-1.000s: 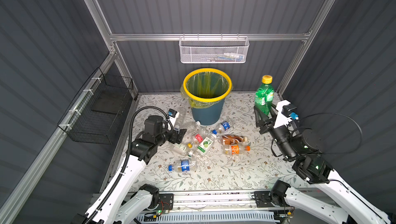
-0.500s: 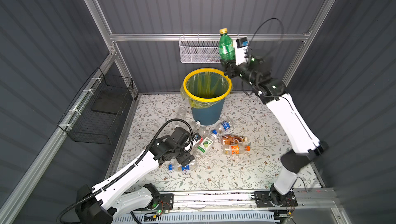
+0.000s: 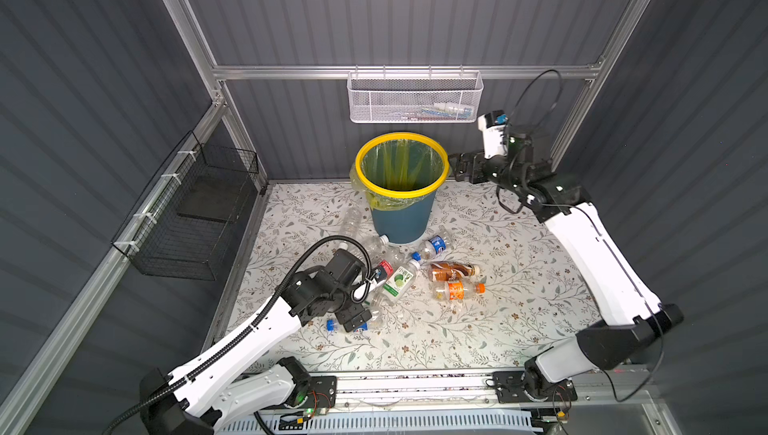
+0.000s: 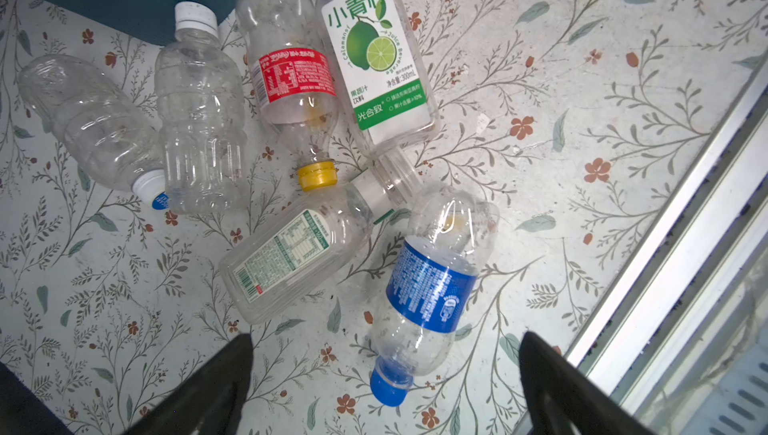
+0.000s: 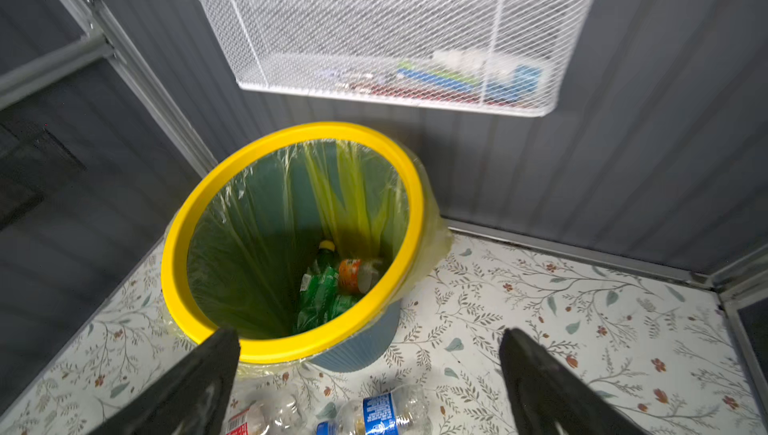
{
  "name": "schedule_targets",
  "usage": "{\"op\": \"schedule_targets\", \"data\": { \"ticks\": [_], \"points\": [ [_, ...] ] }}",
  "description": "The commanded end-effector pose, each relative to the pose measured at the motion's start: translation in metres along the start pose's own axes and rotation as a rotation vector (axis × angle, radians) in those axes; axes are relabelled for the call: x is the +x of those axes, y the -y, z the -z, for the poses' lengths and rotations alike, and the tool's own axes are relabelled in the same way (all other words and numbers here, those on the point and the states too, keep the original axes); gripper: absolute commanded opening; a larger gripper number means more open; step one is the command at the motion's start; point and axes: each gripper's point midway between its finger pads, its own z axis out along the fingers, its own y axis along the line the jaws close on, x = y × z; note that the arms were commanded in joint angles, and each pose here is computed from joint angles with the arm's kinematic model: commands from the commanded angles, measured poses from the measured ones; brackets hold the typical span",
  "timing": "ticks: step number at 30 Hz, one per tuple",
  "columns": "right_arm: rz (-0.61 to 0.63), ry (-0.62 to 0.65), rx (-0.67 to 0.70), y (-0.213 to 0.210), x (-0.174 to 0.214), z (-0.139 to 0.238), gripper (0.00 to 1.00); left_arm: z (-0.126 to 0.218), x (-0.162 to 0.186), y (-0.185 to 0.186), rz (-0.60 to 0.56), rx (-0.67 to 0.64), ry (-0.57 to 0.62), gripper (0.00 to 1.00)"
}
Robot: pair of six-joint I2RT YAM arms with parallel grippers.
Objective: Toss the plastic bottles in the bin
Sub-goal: 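Release the Sprite bottle into the bin while the left gripper lowers, then grasp a clear bottle with the left gripper while the right arm withdraws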
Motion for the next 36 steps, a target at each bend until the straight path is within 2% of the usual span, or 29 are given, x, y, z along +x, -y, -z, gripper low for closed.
{"op": "schedule_targets", "data": {
  "ticks": [1,13,21,28,36],
  "points": [
    [-0.066,0.021,0.004,0.012,0.011,-0.002,0.99,-0.012,0.015,0.015,-0.042,0.072,-0.057,1.0],
    [-0.184,0.05,0.058,0.054,0.055,0.026,0.98,-0.049,0.035,0.032,-0.107,0.147,-0.161,0.99],
    [-0.263,0.038,0.046,0.074,0.083,0.019,0.97,-0.072,0.045,0.036,-0.15,0.153,-0.293,0.95],
    [-0.313,0.048,0.052,0.091,0.091,0.018,0.96,-0.085,0.053,0.041,-0.165,0.17,-0.344,0.91],
    [-0.364,0.012,0.056,0.103,0.114,0.011,0.96,-0.103,0.057,0.044,-0.182,0.173,-0.402,0.77]
  ]
}}
